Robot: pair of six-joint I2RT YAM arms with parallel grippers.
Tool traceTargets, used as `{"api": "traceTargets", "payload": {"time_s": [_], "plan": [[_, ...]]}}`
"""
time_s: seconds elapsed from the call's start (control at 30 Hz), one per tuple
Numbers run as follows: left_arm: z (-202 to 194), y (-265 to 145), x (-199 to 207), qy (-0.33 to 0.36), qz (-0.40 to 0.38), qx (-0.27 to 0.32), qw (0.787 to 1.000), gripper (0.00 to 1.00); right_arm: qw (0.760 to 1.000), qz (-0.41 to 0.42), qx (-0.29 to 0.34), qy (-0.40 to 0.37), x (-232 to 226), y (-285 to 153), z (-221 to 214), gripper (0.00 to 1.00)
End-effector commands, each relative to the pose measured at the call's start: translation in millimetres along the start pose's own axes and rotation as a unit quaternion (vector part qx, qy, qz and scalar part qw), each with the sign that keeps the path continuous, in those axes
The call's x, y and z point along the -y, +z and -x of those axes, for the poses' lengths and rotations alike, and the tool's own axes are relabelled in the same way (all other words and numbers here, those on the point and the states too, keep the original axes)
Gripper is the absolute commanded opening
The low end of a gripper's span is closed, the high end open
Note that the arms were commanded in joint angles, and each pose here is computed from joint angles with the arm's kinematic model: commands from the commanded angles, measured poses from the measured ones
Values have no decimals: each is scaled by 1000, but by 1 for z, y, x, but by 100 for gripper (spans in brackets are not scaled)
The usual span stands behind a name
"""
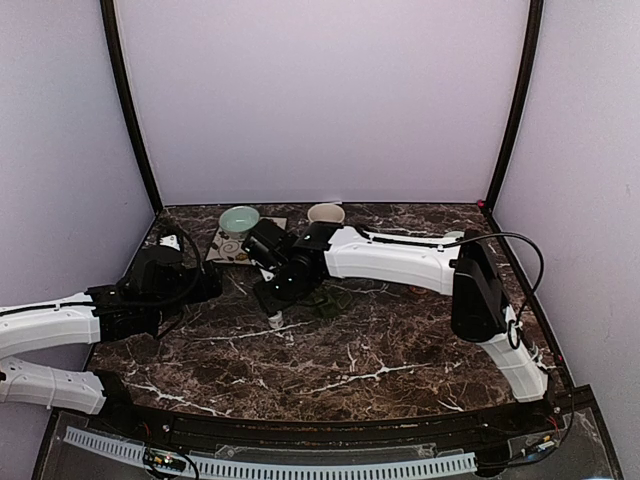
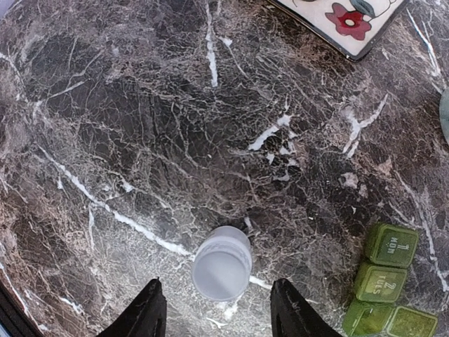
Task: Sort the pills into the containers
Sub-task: Pick up the pill bottle from the center of the board.
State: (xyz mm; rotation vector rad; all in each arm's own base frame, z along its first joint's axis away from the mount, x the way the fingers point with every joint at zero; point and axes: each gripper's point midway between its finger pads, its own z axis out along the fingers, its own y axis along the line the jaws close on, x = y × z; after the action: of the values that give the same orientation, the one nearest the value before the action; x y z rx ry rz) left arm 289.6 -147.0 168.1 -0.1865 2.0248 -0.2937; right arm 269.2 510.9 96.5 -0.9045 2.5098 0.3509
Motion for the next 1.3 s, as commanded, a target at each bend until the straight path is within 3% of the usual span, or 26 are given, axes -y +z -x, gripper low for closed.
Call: {"api": "traceTargets", "payload": {"time_s": [0.0,0.7,1.27], "plan": [[1,1,-1,-3,3,1,1000,87,1000,9,-5,9,1,10,-1,50],[-1,4,-1,-4,4,-3,1000,87,999,21,-24,7,-1,24,-4,48],[-3,7,0,-6,-1,-9,1000,87,999,14,-32,4,6,28,-5,35]]}}
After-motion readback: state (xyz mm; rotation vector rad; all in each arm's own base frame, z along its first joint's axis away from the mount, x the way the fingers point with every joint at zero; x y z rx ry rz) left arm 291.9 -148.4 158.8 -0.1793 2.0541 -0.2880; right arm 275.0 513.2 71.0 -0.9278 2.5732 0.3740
